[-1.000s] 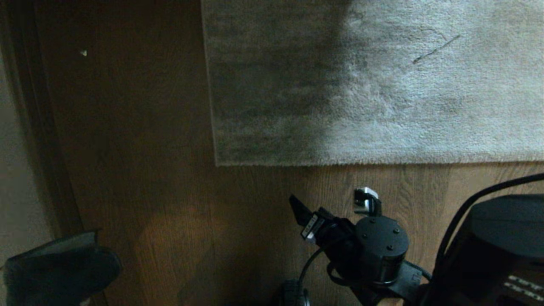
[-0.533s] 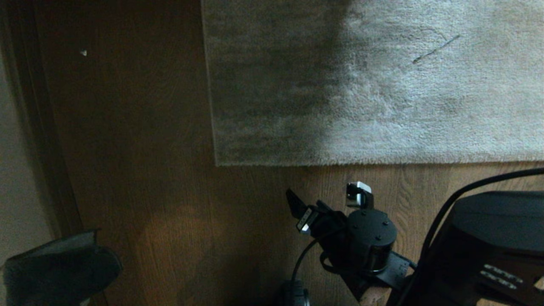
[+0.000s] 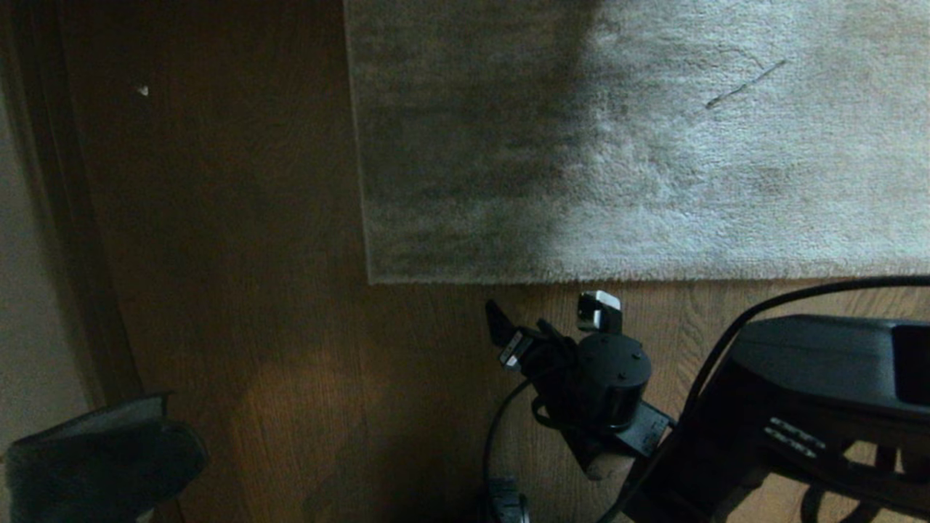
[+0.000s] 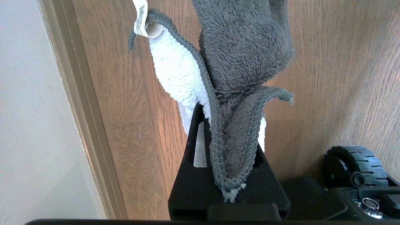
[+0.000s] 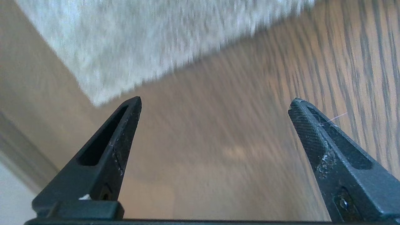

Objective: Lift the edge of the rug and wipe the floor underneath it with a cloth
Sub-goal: Lift up the carpet

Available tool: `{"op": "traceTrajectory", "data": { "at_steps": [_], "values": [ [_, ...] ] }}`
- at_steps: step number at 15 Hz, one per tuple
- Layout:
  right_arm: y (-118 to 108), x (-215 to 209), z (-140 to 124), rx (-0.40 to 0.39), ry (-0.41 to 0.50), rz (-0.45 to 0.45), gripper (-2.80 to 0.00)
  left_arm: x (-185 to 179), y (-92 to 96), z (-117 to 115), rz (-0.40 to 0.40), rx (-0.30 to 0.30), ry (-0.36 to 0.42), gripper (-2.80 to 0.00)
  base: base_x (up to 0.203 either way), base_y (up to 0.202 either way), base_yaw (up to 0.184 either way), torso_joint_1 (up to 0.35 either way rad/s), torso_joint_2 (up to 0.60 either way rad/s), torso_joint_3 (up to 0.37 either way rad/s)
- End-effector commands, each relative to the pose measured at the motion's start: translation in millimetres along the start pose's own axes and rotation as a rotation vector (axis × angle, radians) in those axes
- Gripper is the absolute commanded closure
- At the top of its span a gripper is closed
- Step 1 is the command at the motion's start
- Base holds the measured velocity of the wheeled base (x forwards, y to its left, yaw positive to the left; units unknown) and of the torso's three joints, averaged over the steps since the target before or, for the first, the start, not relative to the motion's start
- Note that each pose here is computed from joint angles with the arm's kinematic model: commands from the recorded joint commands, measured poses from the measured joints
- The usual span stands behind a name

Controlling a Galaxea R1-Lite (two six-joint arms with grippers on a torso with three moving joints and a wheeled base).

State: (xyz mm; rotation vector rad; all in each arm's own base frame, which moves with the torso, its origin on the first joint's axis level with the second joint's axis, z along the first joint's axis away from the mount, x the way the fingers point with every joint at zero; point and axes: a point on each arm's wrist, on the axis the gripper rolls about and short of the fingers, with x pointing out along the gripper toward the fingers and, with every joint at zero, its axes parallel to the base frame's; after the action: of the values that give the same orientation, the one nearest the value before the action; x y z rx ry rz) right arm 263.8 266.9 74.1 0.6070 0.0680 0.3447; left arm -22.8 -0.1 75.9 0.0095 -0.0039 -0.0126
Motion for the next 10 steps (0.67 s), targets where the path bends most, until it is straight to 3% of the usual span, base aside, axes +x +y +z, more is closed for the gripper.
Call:
{"op": "traceTrajectory", "data": {
  "at_steps": [1, 10],
  "values": [
    [-0.4, 11.7, 5.8, 0.024, -0.068, 0.015, -2.8, 0.0, 0.0, 0.0, 0.0, 0.0, -0.001, 0.0, 0.0, 0.0, 0.0, 0.0, 0.0, 0.0],
    [9.3, 35.5, 11.0, 0.039, -0.146, 0.051, -2.8, 0.0, 0.0, 0.0, 0.001, 0.0, -0.001, 0.0, 0.0, 0.0, 0.0, 0.0, 0.0, 0.0]
  ]
}}
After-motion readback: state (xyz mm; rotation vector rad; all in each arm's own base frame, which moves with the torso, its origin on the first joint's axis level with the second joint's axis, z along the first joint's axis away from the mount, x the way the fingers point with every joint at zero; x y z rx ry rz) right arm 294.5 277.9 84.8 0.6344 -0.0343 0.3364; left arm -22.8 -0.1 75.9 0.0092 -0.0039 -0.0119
